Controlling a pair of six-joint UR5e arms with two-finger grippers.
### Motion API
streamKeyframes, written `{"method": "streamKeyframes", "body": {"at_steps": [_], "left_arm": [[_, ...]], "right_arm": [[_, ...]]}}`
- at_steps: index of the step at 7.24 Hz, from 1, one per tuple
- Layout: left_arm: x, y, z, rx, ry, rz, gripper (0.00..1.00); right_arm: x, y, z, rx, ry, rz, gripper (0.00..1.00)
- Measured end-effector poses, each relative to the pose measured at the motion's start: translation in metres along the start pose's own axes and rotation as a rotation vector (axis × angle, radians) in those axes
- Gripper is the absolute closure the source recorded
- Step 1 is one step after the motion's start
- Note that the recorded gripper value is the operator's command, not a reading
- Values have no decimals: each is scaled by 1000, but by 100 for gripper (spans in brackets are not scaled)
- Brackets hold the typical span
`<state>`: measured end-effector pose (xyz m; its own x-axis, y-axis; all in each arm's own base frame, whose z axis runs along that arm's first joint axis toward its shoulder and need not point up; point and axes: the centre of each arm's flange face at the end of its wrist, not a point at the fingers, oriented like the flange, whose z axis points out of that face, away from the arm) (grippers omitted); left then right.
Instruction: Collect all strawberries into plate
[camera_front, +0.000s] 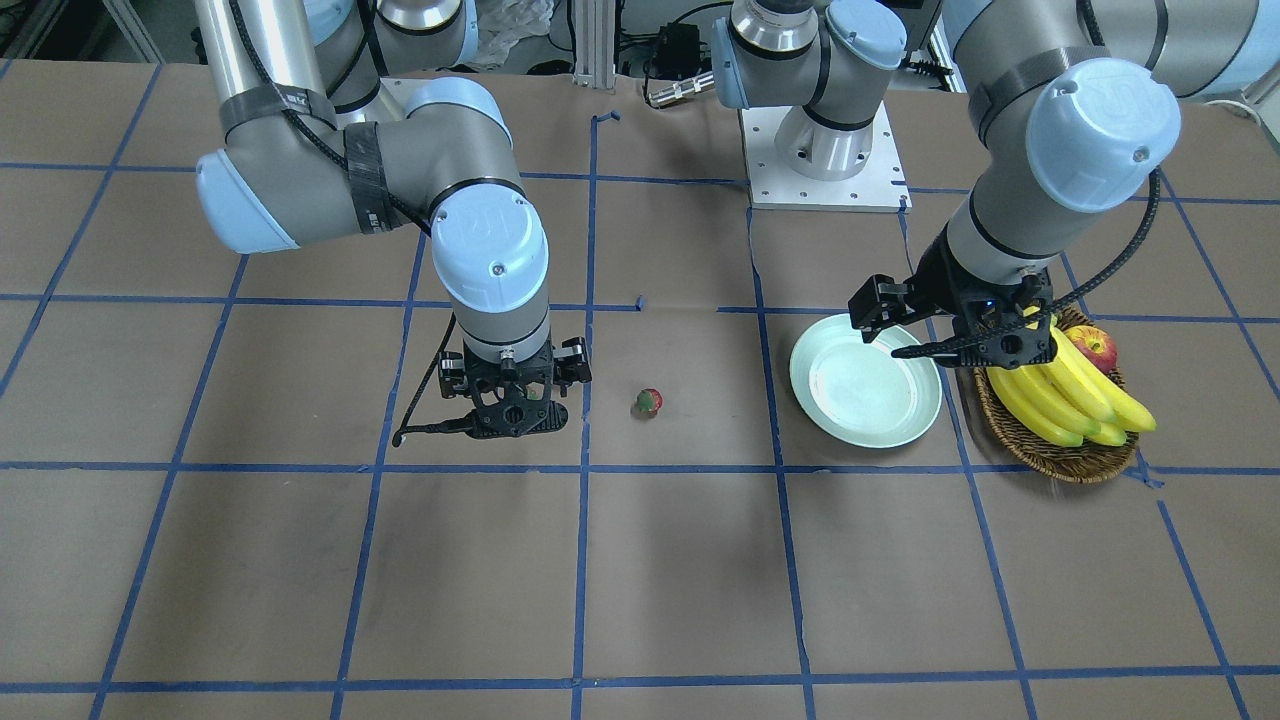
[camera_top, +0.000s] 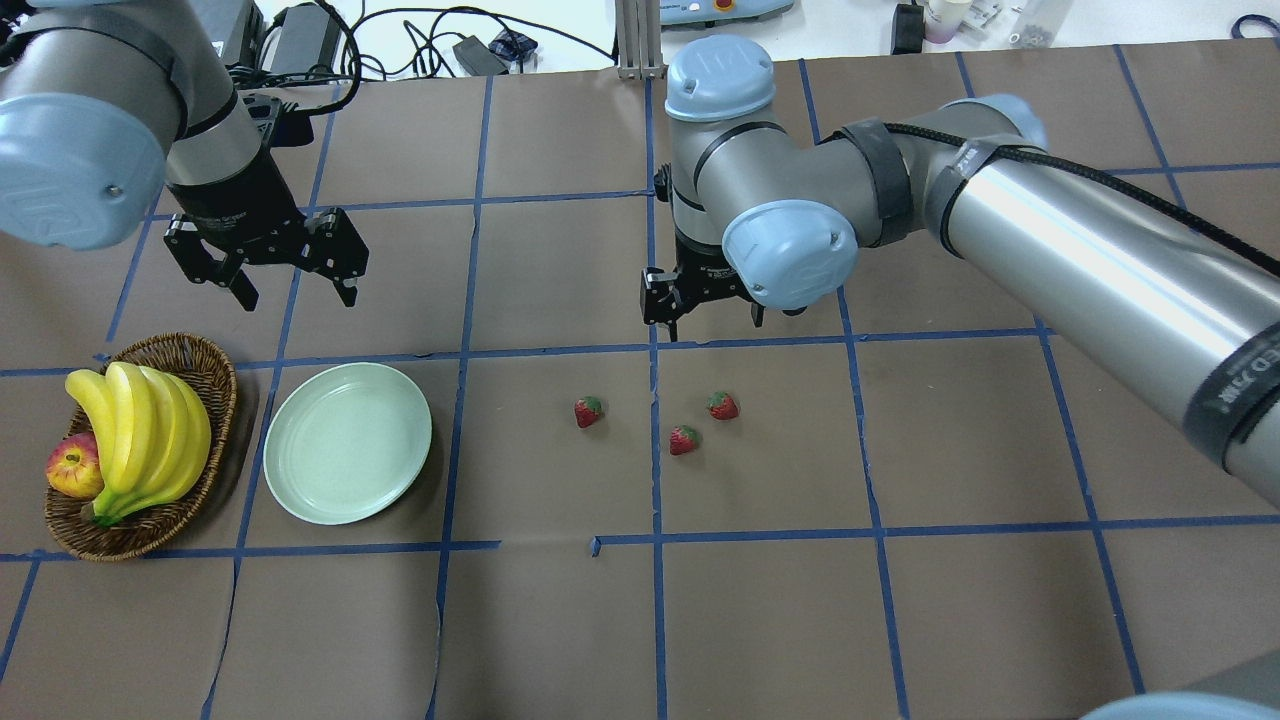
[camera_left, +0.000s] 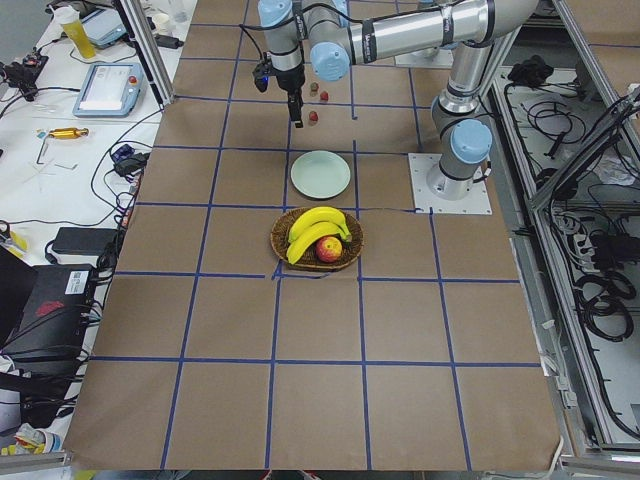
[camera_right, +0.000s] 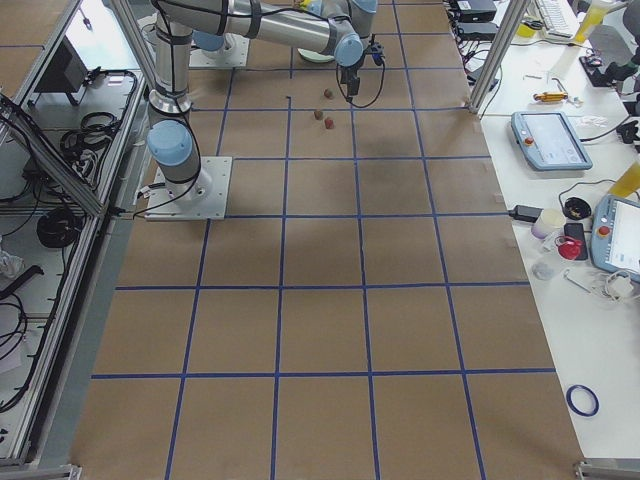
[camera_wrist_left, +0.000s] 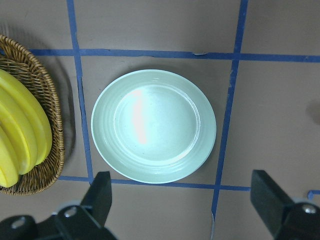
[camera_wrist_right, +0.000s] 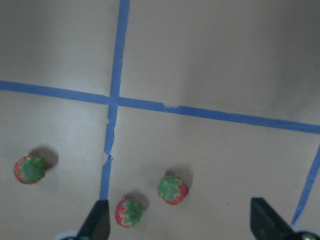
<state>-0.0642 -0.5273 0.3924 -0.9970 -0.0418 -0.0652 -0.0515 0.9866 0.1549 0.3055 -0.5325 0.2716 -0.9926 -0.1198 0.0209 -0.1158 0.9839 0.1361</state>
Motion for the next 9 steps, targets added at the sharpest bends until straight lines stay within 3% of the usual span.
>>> {"method": "streamKeyframes", "body": {"at_steps": [4,6,9], "left_arm": [[0,1,1,-2,-1,3,0],[1,0,3,-5,3,5,0],[5,2,8,-16,5,0,0]], "right_arm": [[0,0,51,-90,14,127,0],[2,2,62,-111,25,180,0],[1,1,74,-132,26,333,0]]}}
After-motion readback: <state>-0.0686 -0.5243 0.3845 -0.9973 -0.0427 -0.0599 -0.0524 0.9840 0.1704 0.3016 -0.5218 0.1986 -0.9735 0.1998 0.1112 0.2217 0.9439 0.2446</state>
